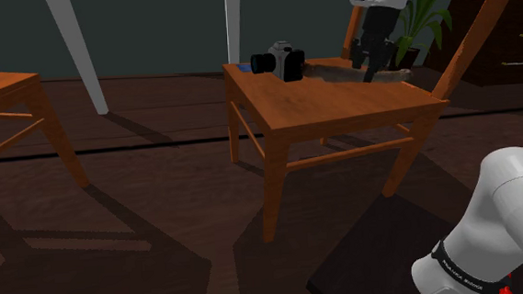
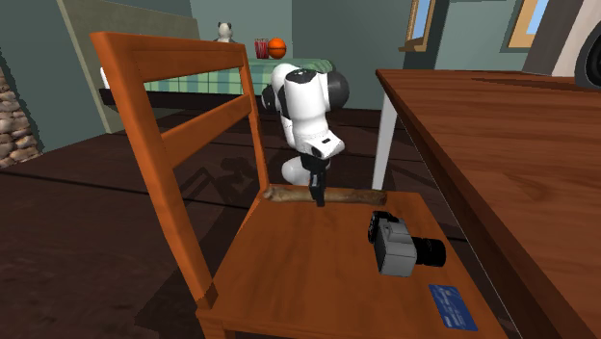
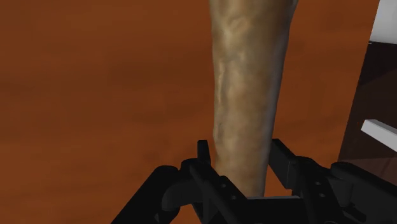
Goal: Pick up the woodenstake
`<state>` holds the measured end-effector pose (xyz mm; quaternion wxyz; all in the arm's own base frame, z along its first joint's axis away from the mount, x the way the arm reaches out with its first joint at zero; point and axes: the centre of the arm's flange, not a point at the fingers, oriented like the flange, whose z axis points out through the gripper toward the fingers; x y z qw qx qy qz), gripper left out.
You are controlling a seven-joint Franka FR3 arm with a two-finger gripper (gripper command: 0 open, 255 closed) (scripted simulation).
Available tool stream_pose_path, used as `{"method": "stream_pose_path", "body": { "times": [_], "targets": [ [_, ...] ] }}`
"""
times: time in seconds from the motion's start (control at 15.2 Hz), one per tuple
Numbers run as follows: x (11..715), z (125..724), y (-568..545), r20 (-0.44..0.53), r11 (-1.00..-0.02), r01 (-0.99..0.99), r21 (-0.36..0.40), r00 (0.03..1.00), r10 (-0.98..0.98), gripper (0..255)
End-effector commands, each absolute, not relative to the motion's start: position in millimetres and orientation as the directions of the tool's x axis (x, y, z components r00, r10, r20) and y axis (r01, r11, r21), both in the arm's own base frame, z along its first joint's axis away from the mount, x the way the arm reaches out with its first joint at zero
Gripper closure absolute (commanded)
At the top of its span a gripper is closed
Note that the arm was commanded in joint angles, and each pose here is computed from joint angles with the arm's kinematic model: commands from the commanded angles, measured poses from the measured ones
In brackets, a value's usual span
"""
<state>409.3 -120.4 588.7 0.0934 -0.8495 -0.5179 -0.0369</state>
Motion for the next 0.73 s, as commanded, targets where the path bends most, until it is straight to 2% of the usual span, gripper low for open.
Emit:
{"method": "stream_pose_path", "body": {
  "times": [0.0,0.66],
  "targets": [
    [409,599,-120,0.16,-0.446,0.887,-0.121,0.461,0.873,255],
    [409,642,-120,0.16,-0.446,0.887,-0.121,0.461,0.873,255]
  ]
}}
